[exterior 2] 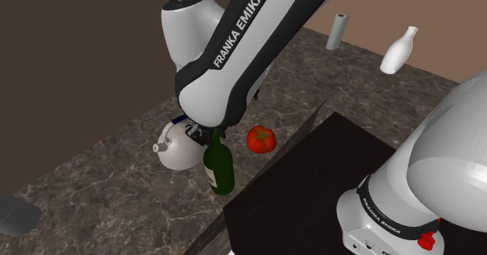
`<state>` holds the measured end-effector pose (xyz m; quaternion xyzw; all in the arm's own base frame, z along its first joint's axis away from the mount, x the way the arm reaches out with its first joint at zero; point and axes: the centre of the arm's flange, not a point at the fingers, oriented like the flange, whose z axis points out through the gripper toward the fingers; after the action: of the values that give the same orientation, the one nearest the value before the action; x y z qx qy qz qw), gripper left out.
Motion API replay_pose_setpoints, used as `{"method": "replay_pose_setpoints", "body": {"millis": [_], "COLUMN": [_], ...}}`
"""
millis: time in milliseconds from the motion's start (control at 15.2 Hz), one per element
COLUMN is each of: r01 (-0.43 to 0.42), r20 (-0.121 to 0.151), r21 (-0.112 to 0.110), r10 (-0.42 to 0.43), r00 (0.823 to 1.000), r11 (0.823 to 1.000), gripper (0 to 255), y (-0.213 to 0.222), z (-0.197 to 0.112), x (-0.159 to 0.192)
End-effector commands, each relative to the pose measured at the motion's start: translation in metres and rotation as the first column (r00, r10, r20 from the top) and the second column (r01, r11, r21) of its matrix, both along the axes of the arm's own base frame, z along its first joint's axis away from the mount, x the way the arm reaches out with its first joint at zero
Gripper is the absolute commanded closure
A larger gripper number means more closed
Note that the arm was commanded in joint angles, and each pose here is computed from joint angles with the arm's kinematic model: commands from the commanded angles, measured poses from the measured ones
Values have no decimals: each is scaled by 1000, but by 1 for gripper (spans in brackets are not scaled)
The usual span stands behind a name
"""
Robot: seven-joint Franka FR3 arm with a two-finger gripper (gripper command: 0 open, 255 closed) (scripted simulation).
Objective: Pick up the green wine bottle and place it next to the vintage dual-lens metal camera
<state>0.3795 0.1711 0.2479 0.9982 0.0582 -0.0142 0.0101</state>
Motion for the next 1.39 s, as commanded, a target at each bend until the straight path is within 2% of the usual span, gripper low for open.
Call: {"method": "replay_pose_setpoints", "body": {"millis": [0,1320], "r01": [0,0], "r20": [0,0], "r21": [0,0], "r10": [0,0], "r00": [1000,1000], "r11": [1000,1000], "gripper": [255,255], "y": [0,0], "z": [5,111], "x": [0,0]}}
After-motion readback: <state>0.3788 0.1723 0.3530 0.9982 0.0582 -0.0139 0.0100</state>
